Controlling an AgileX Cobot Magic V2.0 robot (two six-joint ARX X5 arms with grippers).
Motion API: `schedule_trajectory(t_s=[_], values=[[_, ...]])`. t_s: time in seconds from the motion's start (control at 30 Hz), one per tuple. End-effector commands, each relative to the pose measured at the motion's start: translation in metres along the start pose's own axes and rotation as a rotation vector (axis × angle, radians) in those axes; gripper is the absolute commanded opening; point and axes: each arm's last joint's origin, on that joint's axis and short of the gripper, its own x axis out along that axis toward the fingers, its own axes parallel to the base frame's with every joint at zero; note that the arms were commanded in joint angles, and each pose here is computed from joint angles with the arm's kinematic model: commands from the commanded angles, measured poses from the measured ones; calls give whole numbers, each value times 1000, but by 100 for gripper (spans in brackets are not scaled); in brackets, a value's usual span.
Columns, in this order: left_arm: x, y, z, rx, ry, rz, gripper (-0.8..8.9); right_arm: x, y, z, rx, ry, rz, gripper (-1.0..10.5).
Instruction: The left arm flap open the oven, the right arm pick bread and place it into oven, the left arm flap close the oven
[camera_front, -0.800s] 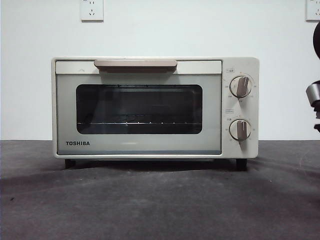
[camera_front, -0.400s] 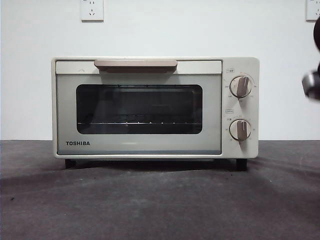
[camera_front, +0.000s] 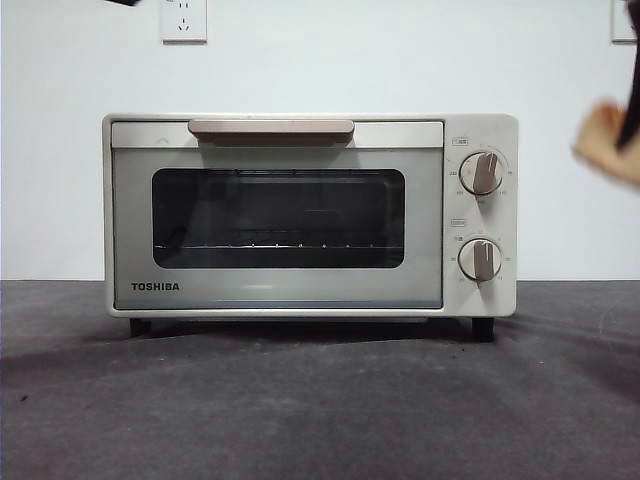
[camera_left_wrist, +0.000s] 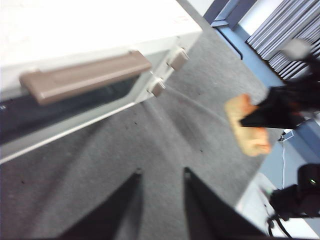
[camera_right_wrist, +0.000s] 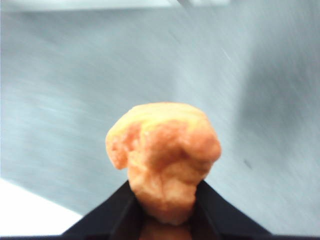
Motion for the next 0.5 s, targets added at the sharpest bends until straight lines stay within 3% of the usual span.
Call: schedule_trajectory(t_s=[0.03, 0.27, 0.5], values=[[10, 3, 16, 36, 14, 28, 16, -21, 10, 0, -58, -92, 56, 95], [43, 13, 46, 157, 79, 143, 16, -60, 21, -14, -134, -273, 119, 95], [77, 16, 65, 318, 135, 204, 16, -75, 23, -27, -164, -347, 142, 95]])
